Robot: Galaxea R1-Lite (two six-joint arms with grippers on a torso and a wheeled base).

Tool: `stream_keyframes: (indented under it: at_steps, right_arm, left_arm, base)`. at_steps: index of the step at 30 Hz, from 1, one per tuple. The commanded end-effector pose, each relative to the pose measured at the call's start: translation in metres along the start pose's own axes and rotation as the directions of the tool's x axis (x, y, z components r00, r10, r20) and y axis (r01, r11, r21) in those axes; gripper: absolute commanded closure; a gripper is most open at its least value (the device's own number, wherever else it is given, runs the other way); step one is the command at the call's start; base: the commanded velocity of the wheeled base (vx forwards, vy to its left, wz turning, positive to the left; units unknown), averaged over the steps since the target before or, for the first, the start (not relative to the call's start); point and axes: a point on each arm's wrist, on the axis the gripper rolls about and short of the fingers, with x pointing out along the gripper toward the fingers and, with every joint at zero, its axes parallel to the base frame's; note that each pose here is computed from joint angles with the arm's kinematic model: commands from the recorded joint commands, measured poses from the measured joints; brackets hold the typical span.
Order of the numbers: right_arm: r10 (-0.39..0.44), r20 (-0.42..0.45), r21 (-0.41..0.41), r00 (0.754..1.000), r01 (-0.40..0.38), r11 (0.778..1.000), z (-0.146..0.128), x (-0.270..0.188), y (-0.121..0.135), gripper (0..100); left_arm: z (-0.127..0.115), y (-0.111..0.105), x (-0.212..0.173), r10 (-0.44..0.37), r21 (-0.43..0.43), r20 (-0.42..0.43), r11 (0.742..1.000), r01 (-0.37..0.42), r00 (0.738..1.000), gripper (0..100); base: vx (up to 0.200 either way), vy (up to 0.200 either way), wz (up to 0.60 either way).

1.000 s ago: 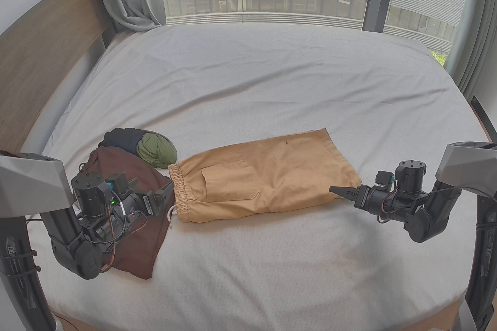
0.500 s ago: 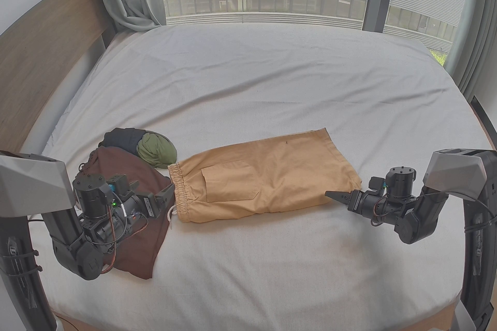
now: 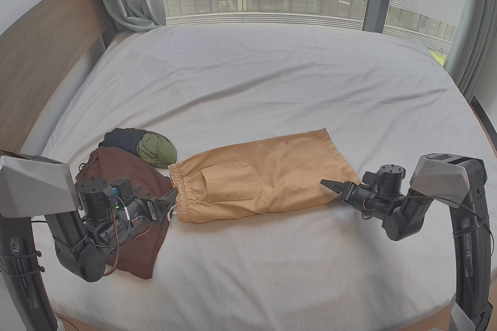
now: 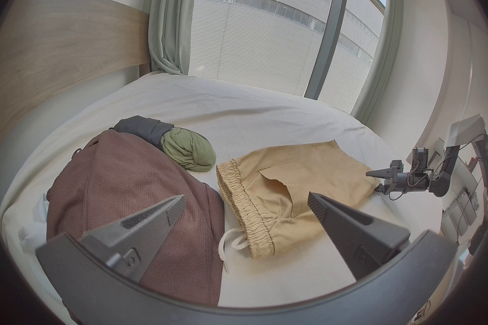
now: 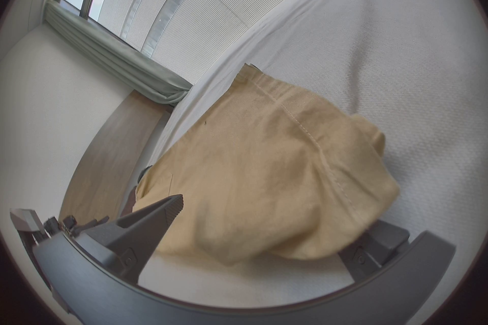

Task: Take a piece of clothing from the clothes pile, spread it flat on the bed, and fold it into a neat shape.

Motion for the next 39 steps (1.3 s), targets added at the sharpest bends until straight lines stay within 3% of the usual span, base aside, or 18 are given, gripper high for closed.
stream_keyframes:
  at_steps: [1,5,11,24,25,39]
  right_arm:
    - [0.018,0.003,0.024,1.0,-0.018,1.0,-0.006,0.012,-0.002,0]
    - [0.091,0.062,0.082,0.994,-0.096,0.992,-0.005,0.02,0.013,0]
    - [0.081,0.068,0.081,0.994,-0.087,0.993,-0.017,0.032,0.009,0]
    - [0.073,0.082,0.08,0.994,-0.08,0.994,-0.015,0.033,0.008,0]
    - [0.072,0.083,0.08,0.994,-0.079,0.994,-0.015,0.033,0.008,100]
    - [0.086,0.086,0.072,0.993,-0.092,0.993,-0.017,0.024,0.016,100]
  left_arm:
    - [-0.001,0.0,0.001,0.001,-0.002,-0.004,1.0,-0.001,1.0,0]
    - [-0.004,0.0,0.002,0.001,-0.002,-0.011,1.0,-0.001,1.0,0]
    - [-0.004,0.0,0.002,-0.001,-0.003,-0.013,1.0,0.001,1.0,0]
    - [-0.006,-0.001,0.002,-0.003,-0.002,-0.018,1.0,0.003,1.0,0]
    - [-0.006,-0.001,0.002,-0.003,-0.002,-0.018,1.0,0.003,1.0,0]
    - [-0.009,-0.001,0.003,-0.003,-0.005,-0.027,1.0,0.003,1.0,0]
  base:
    - [0.0,0.0,0.0]
    - [0.0,0.0,0.0]
    - [0.0,0.0,0.0]
    - [0.0,0.0,0.0]
    - [0.0,0.0,0.0]
    - [0.0,0.0,0.0]
